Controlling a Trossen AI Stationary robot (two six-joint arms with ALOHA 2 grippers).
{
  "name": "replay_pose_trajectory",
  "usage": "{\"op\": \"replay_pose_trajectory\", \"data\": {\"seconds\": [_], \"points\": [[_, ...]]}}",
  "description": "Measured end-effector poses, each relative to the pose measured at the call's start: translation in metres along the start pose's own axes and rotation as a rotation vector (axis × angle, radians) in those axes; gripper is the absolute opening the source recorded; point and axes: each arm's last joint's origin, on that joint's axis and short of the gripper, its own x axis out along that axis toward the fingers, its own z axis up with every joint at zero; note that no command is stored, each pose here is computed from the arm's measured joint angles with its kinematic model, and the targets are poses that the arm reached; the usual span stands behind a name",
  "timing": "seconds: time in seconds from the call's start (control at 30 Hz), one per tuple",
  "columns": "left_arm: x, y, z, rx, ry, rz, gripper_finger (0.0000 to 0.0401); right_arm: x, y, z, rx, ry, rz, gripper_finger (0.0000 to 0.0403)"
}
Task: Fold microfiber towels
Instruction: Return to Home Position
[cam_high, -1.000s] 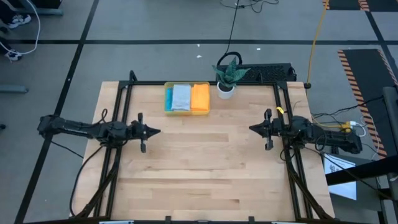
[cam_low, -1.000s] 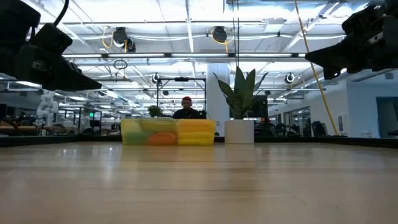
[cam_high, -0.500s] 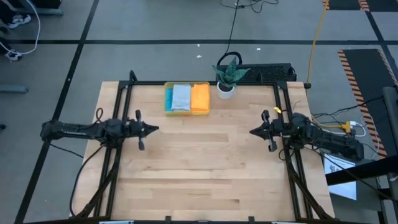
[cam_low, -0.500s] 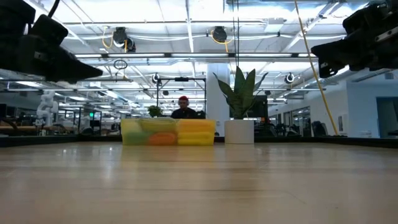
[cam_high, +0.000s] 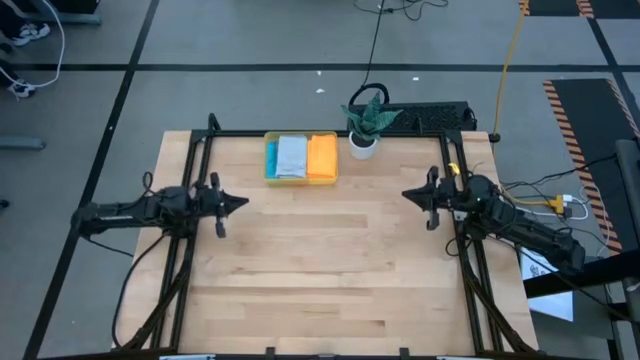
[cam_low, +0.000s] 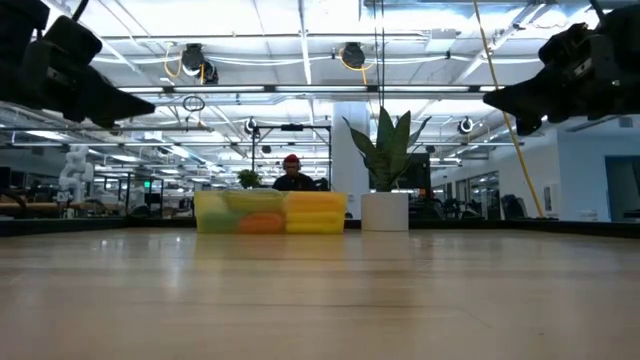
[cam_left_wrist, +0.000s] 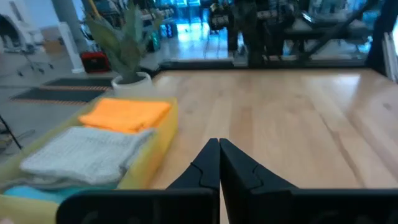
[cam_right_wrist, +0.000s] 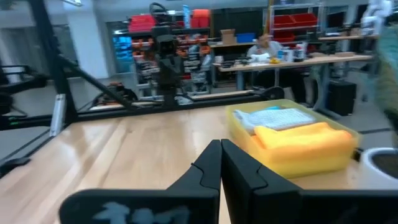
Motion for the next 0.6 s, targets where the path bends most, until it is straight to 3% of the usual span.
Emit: {"op": "replay_pose_trajectory", "data": {"seconds": [0.17, 0.47, 0.6], "points": [[0.0008, -0.0029, -0.0006, -0.004, -0.002, -0.030, 0.0002, 0.0000, 0.0017, 0.0003, 0.006, 0.000, 0.053, 0.0000], [0.0064, -0.0053, -0.0013, 0.027, -0.149, -0.038, 0.0006, 0.0000, 0.0024, 0.0008, -0.020, -0.006, 0.079, 0.0000], [0.0086, -0.0063, -0.0038, 0.031, -0.134, -0.053, 0.0007, 0.0010, 0.0033, 0.0026, -0.016, -0.027, 0.117, 0.0000]]}}
